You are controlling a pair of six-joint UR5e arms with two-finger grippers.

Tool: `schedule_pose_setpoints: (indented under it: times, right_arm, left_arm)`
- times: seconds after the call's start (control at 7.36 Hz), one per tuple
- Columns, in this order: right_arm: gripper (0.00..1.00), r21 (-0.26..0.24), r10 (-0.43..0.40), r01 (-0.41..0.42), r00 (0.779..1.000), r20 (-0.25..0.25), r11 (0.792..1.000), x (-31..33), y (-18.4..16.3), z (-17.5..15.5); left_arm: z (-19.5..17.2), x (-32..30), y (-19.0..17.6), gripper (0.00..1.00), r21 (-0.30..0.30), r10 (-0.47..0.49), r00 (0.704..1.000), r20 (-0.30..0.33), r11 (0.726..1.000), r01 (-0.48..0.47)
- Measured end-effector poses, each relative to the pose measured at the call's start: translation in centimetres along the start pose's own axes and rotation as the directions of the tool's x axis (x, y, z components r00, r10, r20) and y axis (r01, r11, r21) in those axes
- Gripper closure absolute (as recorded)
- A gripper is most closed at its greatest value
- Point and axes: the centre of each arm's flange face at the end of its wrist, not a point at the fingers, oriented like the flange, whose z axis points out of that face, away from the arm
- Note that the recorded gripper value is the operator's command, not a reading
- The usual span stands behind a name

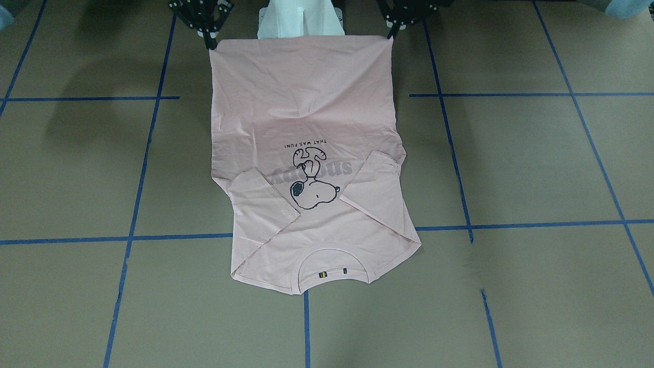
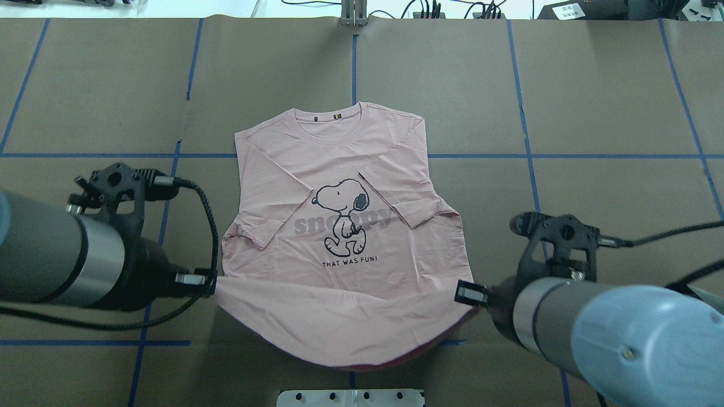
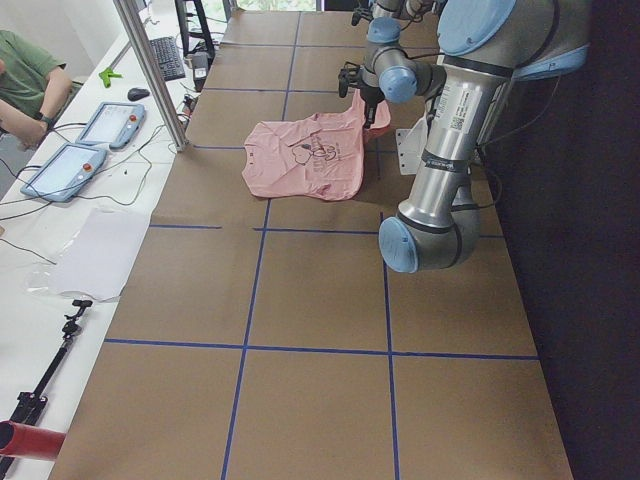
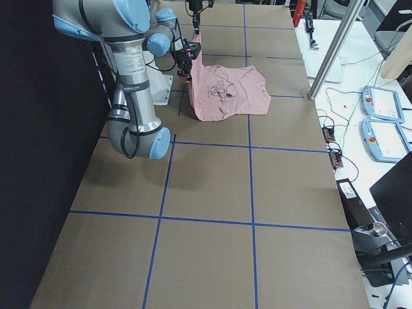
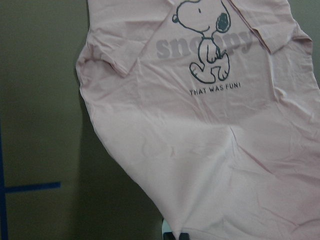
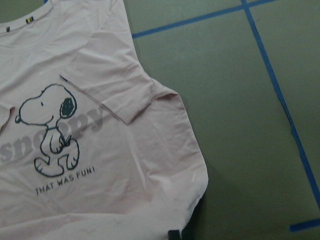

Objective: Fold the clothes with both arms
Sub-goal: 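Lift the hem with both grippers and fold it toward the collar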

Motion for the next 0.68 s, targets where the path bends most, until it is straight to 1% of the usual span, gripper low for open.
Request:
schedule_pose_setpoints:
  times: [0.14, 0.27, 0.54, 0.68]
  right_arm:
    - [1.00, 0.022, 0.014, -0.013, 1.000, -0.015, 1.000, -1.3, -3.8, 1.6]
    - [1.00, 0.045, 0.033, -0.032, 0.999, -0.016, 0.998, -2.4, -7.5, 3.9]
    - [1.00, 0.093, 0.051, -0.050, 0.999, -0.004, 0.994, -4.7, -14.2, 9.4]
    - [1.00, 0.109, 0.052, -0.051, 0.999, -0.009, 0.993, -5.3, -16.8, 11.5]
  left_arm:
    - [1.1, -0.7, -3.2, 1.00, 0.028, 0.005, 0.999, 0.045, 1.000, -0.006]
    - [1.9, -1.6, -5.9, 1.00, 0.050, 0.009, 0.997, 0.081, 0.999, -0.013]
    - [3.4, -2.4, -10.1, 1.00, 0.083, 0.000, 0.994, 0.111, 0.997, -0.009]
    - [4.6, -2.7, -12.0, 1.00, 0.094, -0.007, 0.993, 0.120, 0.996, -0.005]
